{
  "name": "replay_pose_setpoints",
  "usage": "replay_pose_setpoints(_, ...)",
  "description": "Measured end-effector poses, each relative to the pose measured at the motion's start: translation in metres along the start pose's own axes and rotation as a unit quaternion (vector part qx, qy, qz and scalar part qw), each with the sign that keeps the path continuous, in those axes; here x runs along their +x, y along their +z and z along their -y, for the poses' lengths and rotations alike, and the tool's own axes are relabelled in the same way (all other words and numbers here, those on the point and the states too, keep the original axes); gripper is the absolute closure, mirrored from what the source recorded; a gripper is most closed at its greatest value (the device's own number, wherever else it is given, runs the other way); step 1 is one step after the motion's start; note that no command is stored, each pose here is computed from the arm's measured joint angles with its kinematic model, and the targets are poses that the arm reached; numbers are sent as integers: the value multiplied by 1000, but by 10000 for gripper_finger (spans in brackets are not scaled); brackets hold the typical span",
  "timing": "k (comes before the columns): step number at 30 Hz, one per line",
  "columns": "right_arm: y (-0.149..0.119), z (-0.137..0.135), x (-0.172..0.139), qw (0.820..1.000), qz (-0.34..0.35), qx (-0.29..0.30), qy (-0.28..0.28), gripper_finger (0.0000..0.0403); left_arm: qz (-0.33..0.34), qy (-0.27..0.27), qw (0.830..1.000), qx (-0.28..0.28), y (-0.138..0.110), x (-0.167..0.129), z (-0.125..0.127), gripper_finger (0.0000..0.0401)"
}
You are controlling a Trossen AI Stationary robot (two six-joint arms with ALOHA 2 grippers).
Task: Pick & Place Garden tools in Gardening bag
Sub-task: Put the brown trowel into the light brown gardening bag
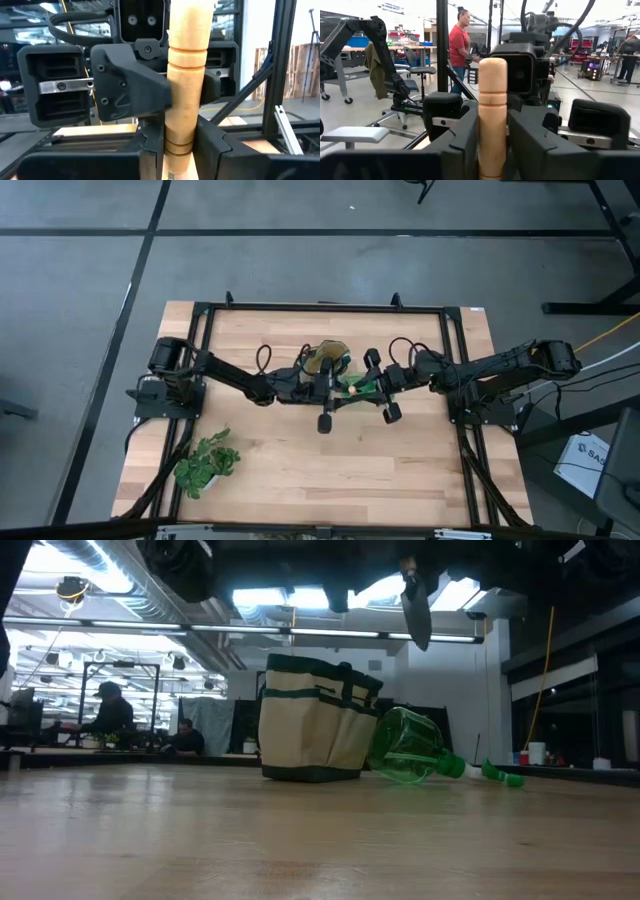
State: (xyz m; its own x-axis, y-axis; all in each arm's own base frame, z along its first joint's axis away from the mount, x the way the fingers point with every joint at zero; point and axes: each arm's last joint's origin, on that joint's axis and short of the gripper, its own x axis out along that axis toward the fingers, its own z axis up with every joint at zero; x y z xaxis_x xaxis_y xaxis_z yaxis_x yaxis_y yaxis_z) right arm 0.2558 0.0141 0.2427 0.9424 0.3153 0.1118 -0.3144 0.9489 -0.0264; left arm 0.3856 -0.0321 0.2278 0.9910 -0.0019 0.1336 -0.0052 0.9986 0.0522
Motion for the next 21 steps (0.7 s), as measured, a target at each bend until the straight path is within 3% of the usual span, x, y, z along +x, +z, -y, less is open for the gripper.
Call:
replay_pose_setpoints(9,-5,4,0,998,-27,12,-59,229,-83,57,992,72,41,-23,-3,337)
replay_pose_setpoints(13,-7,5,-1,998,-32,13,-61,223,-53,78,991,94,64,-45,-7,337)
replay_pose_setpoints(21,-6,20,-6,993,-32,6,-114,222,37,124,990,54,46,-106,-30,337)
